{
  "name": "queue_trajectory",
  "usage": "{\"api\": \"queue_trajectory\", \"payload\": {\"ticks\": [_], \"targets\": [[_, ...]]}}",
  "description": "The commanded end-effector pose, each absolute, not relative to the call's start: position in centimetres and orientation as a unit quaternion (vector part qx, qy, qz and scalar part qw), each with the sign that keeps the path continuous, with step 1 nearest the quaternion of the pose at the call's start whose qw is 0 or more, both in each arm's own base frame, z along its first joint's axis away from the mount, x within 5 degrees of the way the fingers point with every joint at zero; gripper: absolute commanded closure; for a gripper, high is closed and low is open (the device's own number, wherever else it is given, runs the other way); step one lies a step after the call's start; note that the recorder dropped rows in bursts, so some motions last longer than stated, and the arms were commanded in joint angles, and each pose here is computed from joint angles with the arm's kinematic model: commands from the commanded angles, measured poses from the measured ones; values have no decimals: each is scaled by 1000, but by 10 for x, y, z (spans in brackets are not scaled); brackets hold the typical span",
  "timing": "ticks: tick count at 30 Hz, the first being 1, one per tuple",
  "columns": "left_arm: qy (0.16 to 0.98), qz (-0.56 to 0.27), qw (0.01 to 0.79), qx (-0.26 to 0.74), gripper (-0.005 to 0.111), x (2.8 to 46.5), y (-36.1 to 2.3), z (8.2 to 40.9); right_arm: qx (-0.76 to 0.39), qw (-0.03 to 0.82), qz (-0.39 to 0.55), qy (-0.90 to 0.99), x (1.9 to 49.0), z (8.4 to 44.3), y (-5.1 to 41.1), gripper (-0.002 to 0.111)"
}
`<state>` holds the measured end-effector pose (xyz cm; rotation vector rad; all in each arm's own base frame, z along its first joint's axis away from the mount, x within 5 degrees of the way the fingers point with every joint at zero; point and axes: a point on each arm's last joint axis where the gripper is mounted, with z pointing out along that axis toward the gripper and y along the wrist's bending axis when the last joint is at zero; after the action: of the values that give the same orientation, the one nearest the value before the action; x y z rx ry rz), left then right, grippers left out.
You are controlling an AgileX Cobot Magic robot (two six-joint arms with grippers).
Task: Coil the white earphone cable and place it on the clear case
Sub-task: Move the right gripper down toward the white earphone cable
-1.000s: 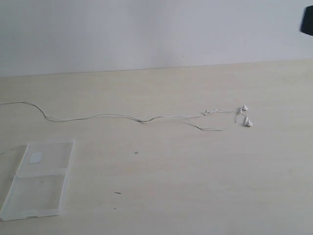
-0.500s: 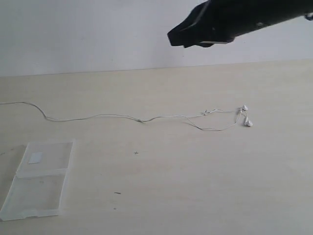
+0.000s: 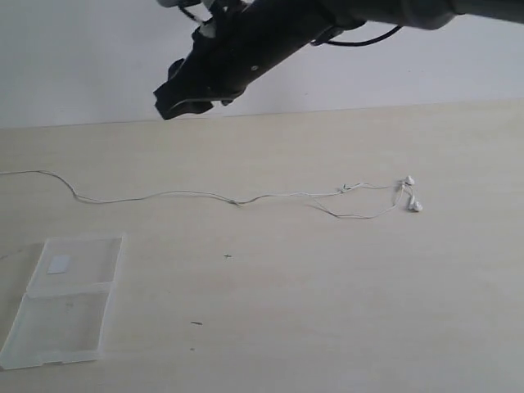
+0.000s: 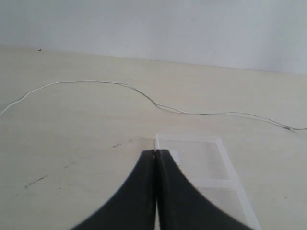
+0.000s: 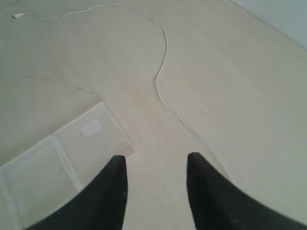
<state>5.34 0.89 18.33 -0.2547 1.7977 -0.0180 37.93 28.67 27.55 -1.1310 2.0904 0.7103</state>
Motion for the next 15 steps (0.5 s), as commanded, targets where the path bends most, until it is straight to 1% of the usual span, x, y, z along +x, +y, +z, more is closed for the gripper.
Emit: {"api": "queue_trajectory", "payload": {"ticks": [1,7,10,13,15], "targets": [[777,-11,619,-114,107,53,9,184,-411,343,264,802,390,254,307,67],[777,-11,619,-114,107,53,9,184,-388,360,266,806,398,226,336,67],[777,-11,619,-114,107,53,9,184,-394,368,261,801,401,213,351,67],[777,-11,619,-114,107,53,9,184,-396,363,248,806,406,195,358,67],[777,-11,619,-114,107,53,9,184,-372,358,251,819,411,186,361,67]]}}
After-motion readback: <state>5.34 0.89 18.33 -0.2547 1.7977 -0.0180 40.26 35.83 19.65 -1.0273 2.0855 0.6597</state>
